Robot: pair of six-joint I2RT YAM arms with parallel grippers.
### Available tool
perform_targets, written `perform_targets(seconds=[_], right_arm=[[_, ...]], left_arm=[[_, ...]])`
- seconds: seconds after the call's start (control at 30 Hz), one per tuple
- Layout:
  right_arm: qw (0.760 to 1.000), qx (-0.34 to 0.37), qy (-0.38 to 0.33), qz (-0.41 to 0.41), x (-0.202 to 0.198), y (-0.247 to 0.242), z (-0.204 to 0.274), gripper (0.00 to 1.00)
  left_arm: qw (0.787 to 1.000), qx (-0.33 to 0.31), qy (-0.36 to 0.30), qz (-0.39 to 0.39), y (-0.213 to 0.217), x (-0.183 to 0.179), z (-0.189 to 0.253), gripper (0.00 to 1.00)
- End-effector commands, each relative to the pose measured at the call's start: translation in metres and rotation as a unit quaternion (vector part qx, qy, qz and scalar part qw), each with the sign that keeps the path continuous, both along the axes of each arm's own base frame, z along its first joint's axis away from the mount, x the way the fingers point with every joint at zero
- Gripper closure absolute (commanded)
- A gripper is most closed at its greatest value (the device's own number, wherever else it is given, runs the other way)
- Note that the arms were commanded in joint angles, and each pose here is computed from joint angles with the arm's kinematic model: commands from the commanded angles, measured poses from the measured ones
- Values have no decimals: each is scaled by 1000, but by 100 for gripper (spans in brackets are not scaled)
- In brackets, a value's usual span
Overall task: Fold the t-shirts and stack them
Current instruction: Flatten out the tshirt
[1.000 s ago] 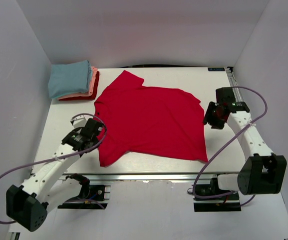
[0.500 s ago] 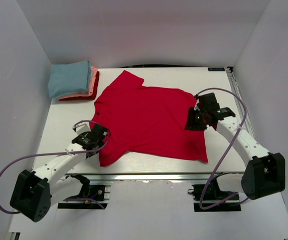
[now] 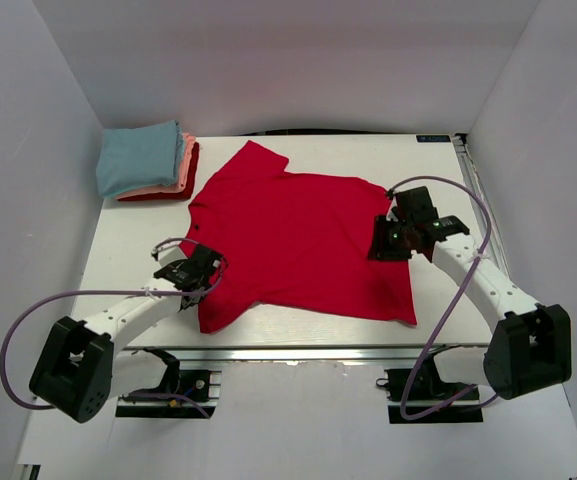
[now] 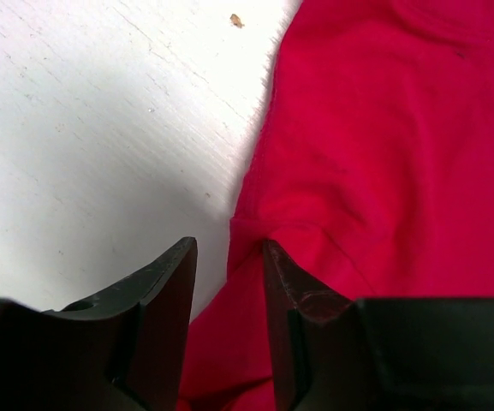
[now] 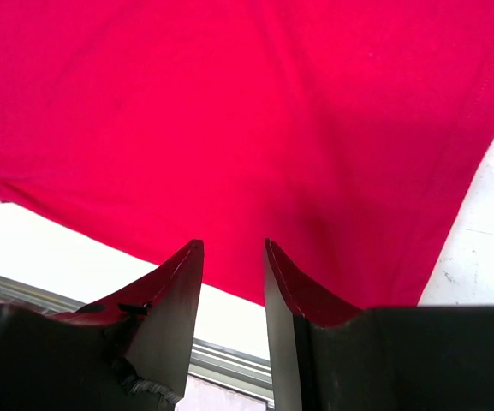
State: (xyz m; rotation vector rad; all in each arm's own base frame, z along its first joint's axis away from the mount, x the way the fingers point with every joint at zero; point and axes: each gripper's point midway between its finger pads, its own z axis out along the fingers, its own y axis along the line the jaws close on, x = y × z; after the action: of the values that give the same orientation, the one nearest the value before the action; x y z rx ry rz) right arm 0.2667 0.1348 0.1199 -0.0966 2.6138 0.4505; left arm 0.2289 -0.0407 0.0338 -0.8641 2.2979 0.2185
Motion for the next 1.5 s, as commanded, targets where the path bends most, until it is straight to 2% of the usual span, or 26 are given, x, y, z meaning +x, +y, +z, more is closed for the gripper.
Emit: perform_targets(seconds=[0.0, 0.1, 0.23, 0.3, 0.33, 0.37, 0.4, 0.47, 0.73, 0.77, 1.07, 1.2, 1.23, 1.27, 1.33, 1.37, 1.47], right_arm=[[1000, 6, -16, 17, 4, 6, 2, 59], [1000, 7, -12, 16, 2, 8, -1, 60], [1000, 12, 12, 9, -5, 10, -17, 61], [1000, 15, 21, 4, -10, 12, -29, 71], [1000, 16, 25, 4, -12, 13, -34, 76], [999, 12, 33, 3, -17, 12, -42, 79], [999, 14, 36, 3, -16, 14, -47, 79], [999, 2, 53, 1, -19, 14, -61, 88], [996, -54, 68, -13, -11, 1, -90, 92], [994, -73, 76, -19, -12, -6, -97, 100], [982, -147, 104, -50, -6, -28, -121, 100], [974, -187, 98, -86, -2, -46, -116, 100], [970, -198, 96, -99, 0, -53, -114, 100], [970, -198, 91, -106, 4, -55, -110, 100], [967, -204, 84, -128, 8, -64, -105, 100], [966, -204, 82, -134, 9, -66, -103, 100], [966, -199, 75, -149, 15, -70, -98, 100]], left_arm=[[1000, 2, -21, 11, 3, 7, 3, 53], [1000, -15, -19, 4, -3, 10, -8, 59], [1000, -8, 10, 6, 0, 8, -24, 64], [1000, -7, 8, 8, 0, 10, -25, 68], [1000, -5, 4, 9, 0, 12, -25, 73], [1000, -6, 3, 10, 0, 13, -25, 91], [1000, -7, -1, 10, -1, 16, -22, 99], [1000, -3, 0, 6, 0, 17, -16, 100], [999, 51, 2, -3, 13, 22, 35, 100], [998, 64, 9, -4, 17, 20, 41, 100], [996, 84, 39, -13, 26, 6, 43, 100], [995, 86, 40, -13, 27, 2, 43, 91], [996, 82, 35, -14, 26, 4, 45, 86], [997, 78, 26, -14, 26, 4, 49, 75], [997, 72, 14, -16, 24, 7, 56, 67], [997, 70, 8, -16, 24, 8, 59, 58], [997, 70, 3, -20, 24, 9, 65, 51]])
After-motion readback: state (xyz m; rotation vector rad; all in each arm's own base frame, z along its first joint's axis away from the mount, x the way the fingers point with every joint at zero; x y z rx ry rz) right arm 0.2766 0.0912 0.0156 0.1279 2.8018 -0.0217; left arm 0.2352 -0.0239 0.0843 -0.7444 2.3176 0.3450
